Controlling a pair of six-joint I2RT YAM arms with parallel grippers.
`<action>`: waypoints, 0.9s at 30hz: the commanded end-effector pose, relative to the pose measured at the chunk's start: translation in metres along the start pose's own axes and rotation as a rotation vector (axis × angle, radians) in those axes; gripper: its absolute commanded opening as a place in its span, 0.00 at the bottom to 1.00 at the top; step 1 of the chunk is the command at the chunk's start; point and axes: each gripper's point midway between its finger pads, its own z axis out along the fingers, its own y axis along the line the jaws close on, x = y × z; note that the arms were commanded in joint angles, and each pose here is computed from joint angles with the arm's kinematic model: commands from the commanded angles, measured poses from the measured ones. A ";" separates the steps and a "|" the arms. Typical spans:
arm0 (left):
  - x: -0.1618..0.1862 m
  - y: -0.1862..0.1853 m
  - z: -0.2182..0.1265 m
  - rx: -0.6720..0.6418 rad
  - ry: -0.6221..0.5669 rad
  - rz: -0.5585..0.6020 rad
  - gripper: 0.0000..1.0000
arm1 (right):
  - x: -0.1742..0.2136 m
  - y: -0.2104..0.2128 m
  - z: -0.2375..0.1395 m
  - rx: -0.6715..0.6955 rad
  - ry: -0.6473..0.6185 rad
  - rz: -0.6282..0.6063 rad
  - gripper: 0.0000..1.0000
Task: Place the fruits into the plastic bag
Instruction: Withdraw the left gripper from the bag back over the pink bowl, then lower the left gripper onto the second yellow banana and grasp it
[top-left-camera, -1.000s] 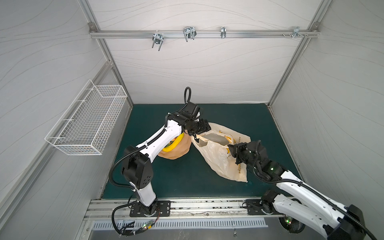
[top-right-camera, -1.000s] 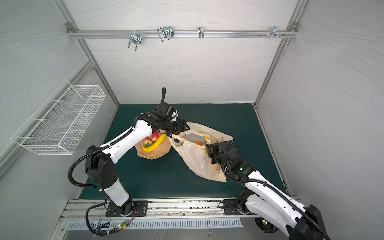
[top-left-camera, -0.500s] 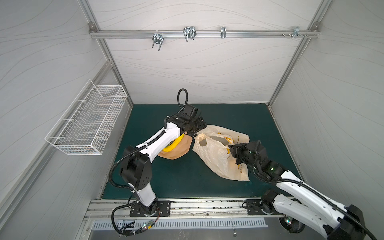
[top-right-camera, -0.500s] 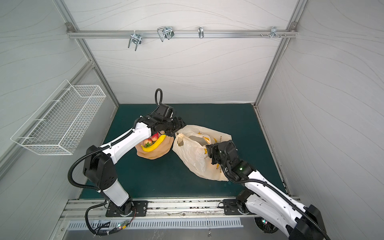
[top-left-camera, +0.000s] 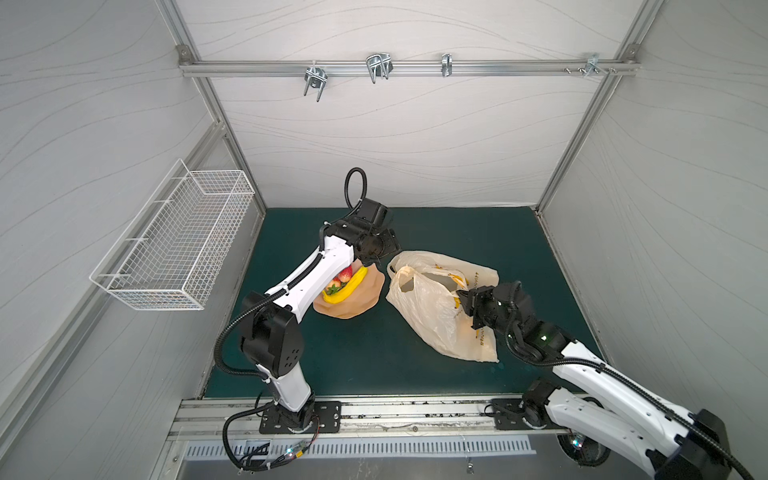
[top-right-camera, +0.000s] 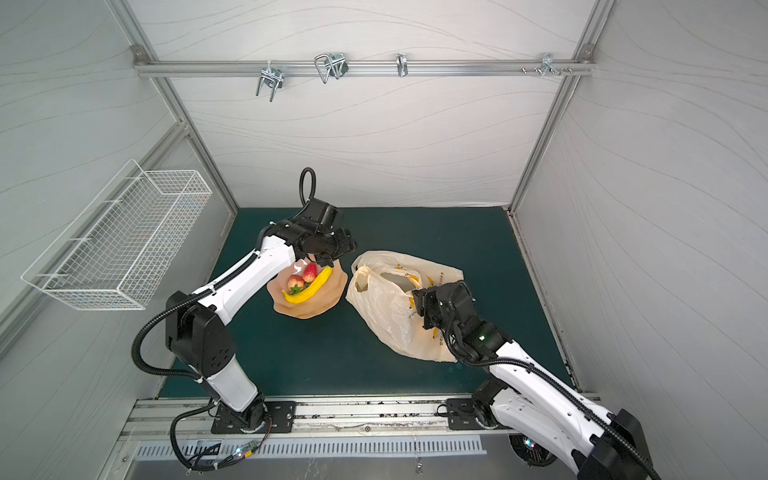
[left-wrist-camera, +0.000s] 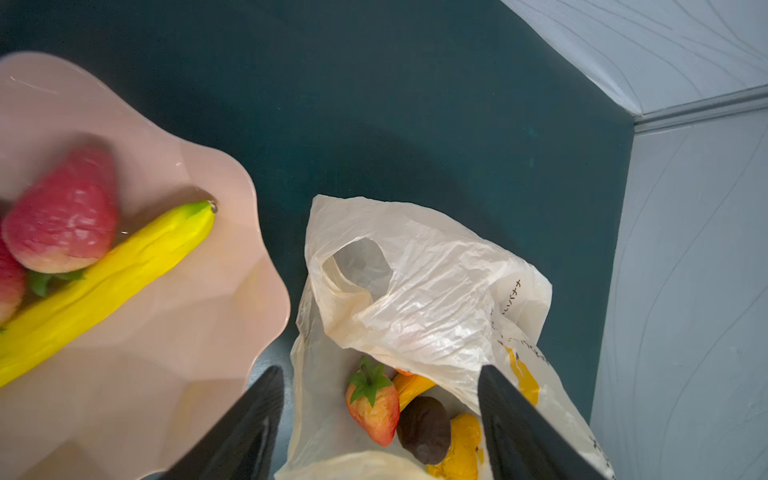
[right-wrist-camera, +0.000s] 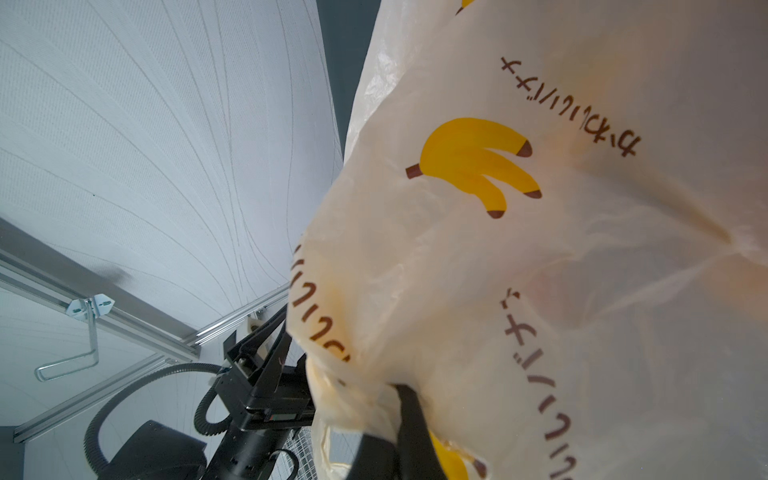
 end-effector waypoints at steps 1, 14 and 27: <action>-0.008 0.015 -0.027 -0.102 -0.015 0.140 0.75 | 0.000 0.004 0.001 -0.007 -0.002 0.066 0.00; 0.014 0.093 0.000 -0.397 0.243 0.507 0.71 | 0.001 0.005 0.003 -0.006 0.003 0.068 0.00; 0.030 0.124 0.036 -0.411 0.403 0.519 0.59 | 0.000 0.004 0.000 -0.006 -0.001 0.068 0.00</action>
